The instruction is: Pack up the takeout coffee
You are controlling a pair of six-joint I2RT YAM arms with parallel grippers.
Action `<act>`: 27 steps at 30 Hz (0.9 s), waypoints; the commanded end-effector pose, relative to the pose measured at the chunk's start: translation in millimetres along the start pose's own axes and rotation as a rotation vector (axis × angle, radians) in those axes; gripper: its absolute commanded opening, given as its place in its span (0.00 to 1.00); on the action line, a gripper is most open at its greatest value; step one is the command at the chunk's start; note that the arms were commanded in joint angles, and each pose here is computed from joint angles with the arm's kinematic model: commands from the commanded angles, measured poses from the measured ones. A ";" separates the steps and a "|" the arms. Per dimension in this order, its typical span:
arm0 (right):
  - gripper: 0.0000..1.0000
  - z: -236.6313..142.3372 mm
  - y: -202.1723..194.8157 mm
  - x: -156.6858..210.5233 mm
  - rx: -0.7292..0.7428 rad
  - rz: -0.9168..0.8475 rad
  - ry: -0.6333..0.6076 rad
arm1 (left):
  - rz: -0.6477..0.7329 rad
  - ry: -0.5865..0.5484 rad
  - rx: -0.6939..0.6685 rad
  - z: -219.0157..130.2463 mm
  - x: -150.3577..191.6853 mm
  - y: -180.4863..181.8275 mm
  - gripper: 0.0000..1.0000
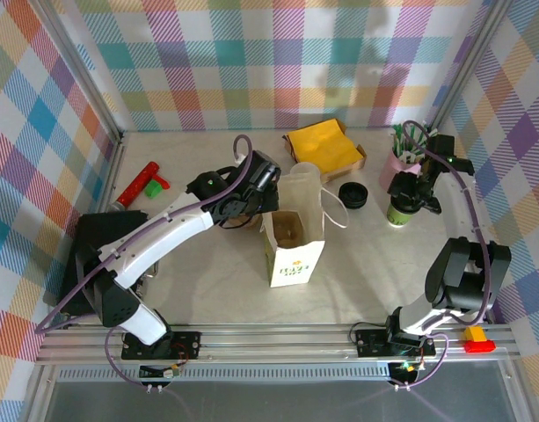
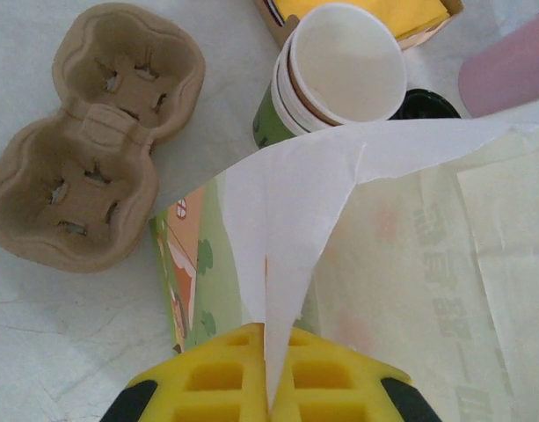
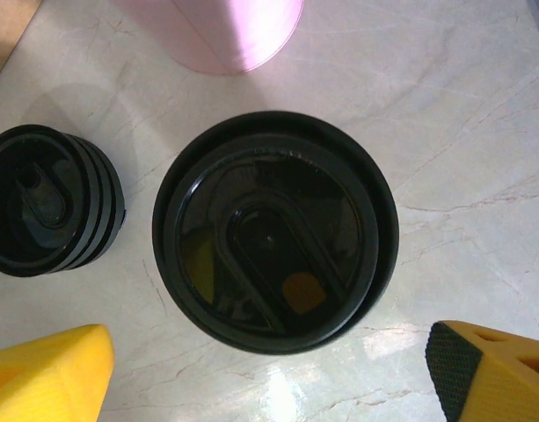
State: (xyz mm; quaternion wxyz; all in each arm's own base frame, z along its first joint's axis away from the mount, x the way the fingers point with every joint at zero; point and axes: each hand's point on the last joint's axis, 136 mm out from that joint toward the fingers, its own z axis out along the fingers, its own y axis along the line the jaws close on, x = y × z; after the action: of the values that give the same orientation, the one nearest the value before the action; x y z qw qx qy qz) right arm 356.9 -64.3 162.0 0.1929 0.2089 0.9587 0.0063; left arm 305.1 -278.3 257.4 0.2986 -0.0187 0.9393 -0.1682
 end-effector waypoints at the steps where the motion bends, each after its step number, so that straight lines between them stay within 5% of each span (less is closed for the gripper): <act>1: 0.92 -1.2 -5.0 -10.3 0.018 -0.024 -0.013 | -0.042 -0.014 0.044 -4.3 -5.6 -3.2 0.01; 27: 0.82 24.5 -6.2 -16.2 0.037 -0.048 0.067 | -0.032 -0.006 0.074 -4.1 -2.9 -4.9 0.01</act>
State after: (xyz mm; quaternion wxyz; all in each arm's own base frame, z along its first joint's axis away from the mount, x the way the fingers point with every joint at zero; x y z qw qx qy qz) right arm 376.4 -77.9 143.0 0.1636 0.1931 0.9673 -0.0143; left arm 305.0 -284.6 251.8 0.2887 -0.0181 0.9385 -0.1887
